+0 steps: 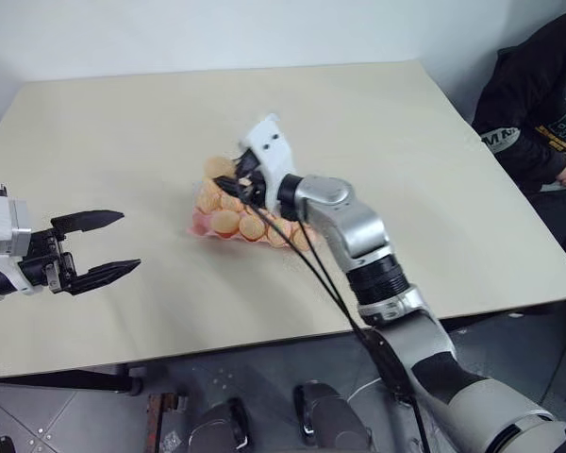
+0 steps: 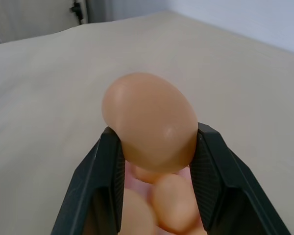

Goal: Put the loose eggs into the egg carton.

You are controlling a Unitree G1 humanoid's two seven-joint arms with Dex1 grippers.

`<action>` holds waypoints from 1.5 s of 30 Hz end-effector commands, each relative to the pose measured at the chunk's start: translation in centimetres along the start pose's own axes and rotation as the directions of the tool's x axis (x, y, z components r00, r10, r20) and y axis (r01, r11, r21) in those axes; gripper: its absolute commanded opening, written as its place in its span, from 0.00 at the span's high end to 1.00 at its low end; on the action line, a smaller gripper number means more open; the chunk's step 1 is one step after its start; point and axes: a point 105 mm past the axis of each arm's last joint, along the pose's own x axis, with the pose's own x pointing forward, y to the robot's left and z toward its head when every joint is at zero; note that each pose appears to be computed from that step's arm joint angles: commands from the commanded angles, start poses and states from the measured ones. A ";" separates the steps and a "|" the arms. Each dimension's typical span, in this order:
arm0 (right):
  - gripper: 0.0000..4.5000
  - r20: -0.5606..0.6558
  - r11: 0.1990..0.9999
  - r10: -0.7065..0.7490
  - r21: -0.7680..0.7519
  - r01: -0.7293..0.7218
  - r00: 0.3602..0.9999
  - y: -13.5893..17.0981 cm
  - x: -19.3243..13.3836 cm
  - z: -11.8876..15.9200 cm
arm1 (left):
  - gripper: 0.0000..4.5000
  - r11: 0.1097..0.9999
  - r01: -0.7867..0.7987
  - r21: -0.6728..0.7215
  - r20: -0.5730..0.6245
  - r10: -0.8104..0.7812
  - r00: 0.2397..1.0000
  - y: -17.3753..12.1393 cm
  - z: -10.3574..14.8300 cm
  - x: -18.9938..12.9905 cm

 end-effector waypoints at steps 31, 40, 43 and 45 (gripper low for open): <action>0.67 -0.036 0.964 0.157 -0.211 -0.161 0.987 5.9 6.6 -1.1 | 0.00 0.992 -0.102 0.068 -0.004 0.102 0.995 -1.3 1.3 -2.2; 0.67 -0.051 0.968 0.153 -0.192 -0.160 0.987 7.1 7.6 -0.8 | 0.00 0.991 -0.113 0.074 -0.006 0.114 0.993 -1.2 1.5 -2.5; 0.67 -0.044 0.969 0.179 -0.167 -0.184 0.983 8.0 7.9 -0.5 | 0.00 0.989 -0.125 0.079 -0.009 0.126 0.992 -1.2 1.5 -2.6; 0.67 -0.043 0.966 0.201 -0.158 -0.205 0.979 8.5 8.0 -0.4 | 0.00 0.989 -0.128 0.078 -0.010 0.130 0.992 -1.2 1.4 -2.7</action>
